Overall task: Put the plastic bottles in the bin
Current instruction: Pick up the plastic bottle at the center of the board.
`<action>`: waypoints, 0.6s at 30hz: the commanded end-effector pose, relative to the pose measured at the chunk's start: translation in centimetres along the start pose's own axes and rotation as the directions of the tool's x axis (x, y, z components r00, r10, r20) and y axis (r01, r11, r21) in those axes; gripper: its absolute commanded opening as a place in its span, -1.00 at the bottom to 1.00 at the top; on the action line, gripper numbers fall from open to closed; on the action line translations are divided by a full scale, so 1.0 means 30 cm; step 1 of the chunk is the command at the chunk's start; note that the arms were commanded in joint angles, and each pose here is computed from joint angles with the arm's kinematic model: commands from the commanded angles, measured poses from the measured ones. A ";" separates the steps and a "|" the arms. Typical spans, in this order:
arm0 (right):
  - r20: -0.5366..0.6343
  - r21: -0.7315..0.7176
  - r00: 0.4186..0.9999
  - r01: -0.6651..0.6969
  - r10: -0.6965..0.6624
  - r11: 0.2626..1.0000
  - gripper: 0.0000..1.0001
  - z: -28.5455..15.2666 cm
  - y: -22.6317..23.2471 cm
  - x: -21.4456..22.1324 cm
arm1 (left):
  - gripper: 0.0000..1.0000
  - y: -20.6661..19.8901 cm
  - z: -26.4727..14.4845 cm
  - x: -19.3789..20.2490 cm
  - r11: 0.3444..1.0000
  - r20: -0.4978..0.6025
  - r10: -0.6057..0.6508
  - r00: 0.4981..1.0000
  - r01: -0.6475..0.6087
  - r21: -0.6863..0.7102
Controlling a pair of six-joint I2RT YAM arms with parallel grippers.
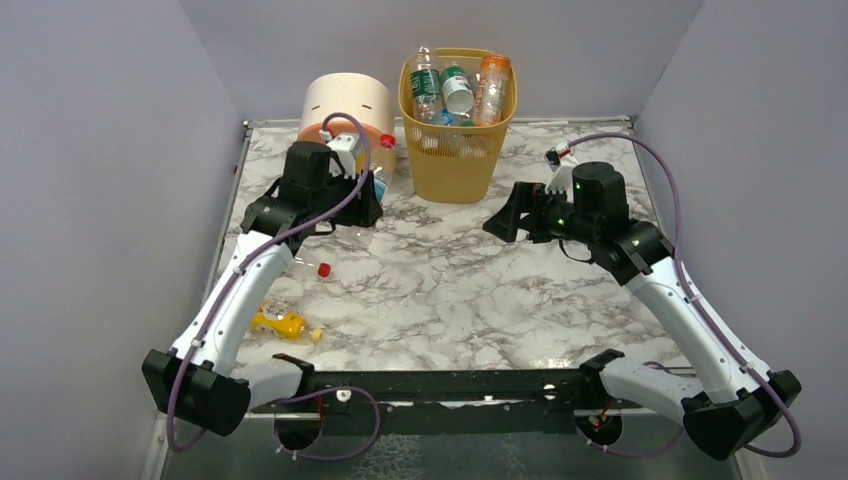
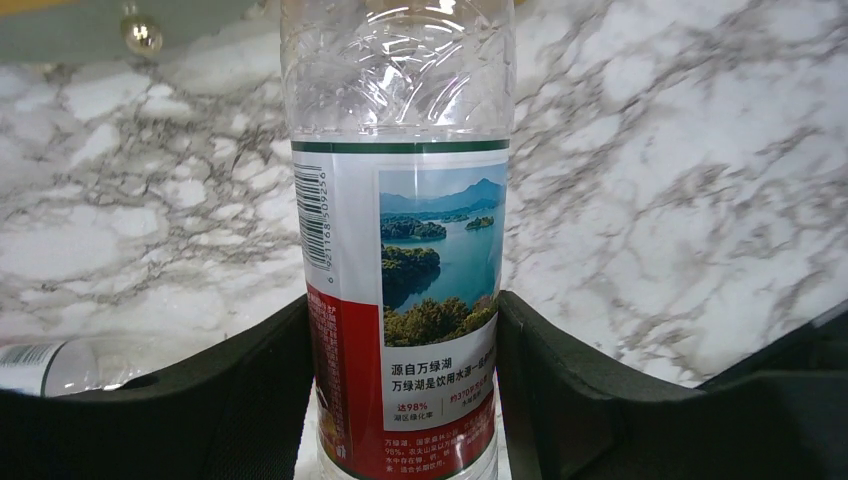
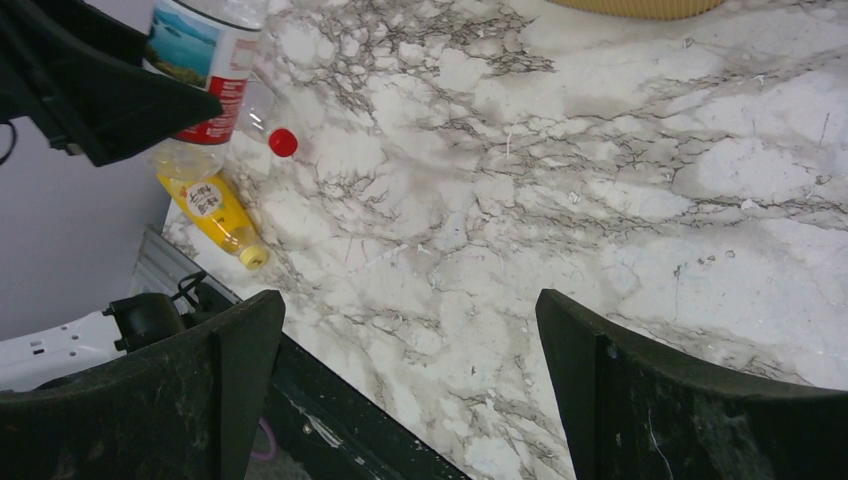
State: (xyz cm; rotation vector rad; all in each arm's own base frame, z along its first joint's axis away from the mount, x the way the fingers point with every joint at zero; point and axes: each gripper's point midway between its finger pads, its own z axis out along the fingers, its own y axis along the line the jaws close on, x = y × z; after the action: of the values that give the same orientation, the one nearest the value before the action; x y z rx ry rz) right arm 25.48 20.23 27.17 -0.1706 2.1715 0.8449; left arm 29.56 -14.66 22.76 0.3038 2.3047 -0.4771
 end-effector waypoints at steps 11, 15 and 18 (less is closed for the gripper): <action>0.065 -0.024 0.998 0.006 -0.004 1.000 0.99 -0.146 0.069 -0.042 | 0.18 -0.305 -0.227 -0.595 0.939 0.386 -0.107 0.916 -0.034 0.341; 0.067 -0.023 0.998 -0.005 0.006 1.000 0.99 -0.163 0.071 -0.035 | 0.18 -0.349 -0.189 -0.753 0.915 0.455 -0.110 0.884 -0.089 0.393; 0.069 -0.023 0.998 -0.012 0.014 1.000 0.99 -0.170 0.071 -0.031 | 0.18 -0.368 -0.129 -0.837 0.895 0.500 -0.123 0.857 -0.122 0.430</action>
State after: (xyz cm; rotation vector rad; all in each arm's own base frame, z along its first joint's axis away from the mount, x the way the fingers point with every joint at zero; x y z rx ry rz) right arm 22.74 18.89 30.68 -0.1580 2.1035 0.8709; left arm 38.40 -22.39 43.10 0.2925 1.7951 -0.8630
